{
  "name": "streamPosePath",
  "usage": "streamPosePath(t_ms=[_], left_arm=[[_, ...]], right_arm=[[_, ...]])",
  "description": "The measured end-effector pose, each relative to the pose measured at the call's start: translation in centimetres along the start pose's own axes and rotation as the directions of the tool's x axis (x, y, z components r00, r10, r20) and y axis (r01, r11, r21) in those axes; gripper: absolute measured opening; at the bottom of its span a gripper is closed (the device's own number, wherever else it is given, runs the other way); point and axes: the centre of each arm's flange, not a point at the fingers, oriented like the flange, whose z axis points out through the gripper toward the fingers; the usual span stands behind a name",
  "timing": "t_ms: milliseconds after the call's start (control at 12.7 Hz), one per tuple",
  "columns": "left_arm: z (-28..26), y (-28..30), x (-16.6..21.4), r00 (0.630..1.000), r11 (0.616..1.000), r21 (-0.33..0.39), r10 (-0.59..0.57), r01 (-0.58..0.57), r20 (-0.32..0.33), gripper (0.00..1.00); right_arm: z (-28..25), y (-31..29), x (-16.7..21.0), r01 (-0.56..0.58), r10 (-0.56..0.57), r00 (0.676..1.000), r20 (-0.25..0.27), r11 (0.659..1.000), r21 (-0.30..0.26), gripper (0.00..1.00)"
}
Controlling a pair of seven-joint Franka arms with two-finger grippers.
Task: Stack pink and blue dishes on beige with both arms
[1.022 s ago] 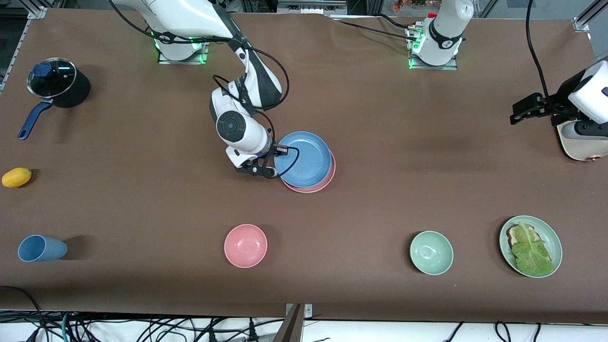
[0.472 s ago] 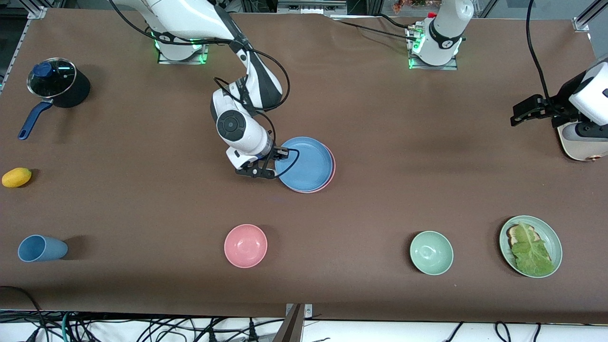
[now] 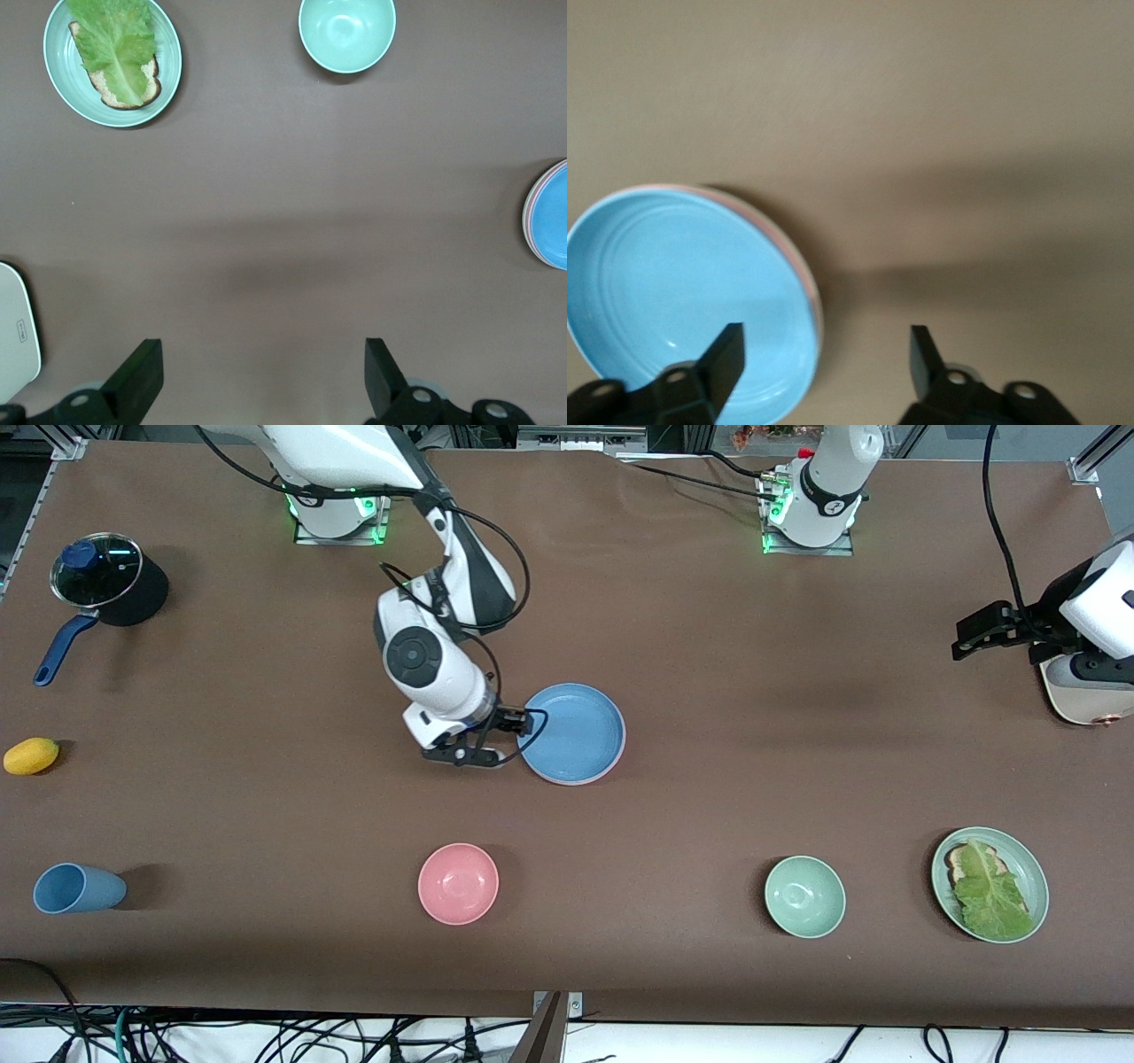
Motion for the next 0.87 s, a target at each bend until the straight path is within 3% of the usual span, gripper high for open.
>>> streamPosePath(t_ms=[79,315,472,551,708,865], left_arm=[[0.1,0.0,0.1,1.000,1.000,0.000,0.001,-0.001,0.002,1.00],[0.2,-0.1,0.2,1.000,1.000,0.000,0.005,-0.005,0.004,1.00],[0.2,-0.1,0.2,1.000,1.000,0.000,0.007,-0.007,0.003,1.00],[0.2,-0.1,0.2,1.000,1.000,0.000,0.008,-0.008,0.003,1.00],[0.2,-0.1,0.2,1.000,1.000,0.000,0.009,-0.009,0.003,1.00],[0.2,-0.1,0.2,1.000,1.000,0.000,0.009,-0.009,0.003,1.00]], right_arm=[[-2.6,1.6,0.9,0.004,-0.004,1.000,-0.004,1.000,-0.025,0.99],[-12.6,9.5,3.9,0.034,-0.038,0.999,-0.036,0.994,-0.103,1.00],[-19.3,16.7,5.2,0.066,-0.070,0.997,-0.033,0.993,-0.099,1.00],[-22.4,20.3,5.4,0.063,-0.065,0.998,-0.019,0.994,-0.091,1.00],[-27.9,26.4,4.6,0.019,-0.015,0.998,0.055,0.996,-0.083,1.00],[-32.5,28.8,3.3,0.029,-0.018,0.995,0.101,0.994,-0.105,1.00]])
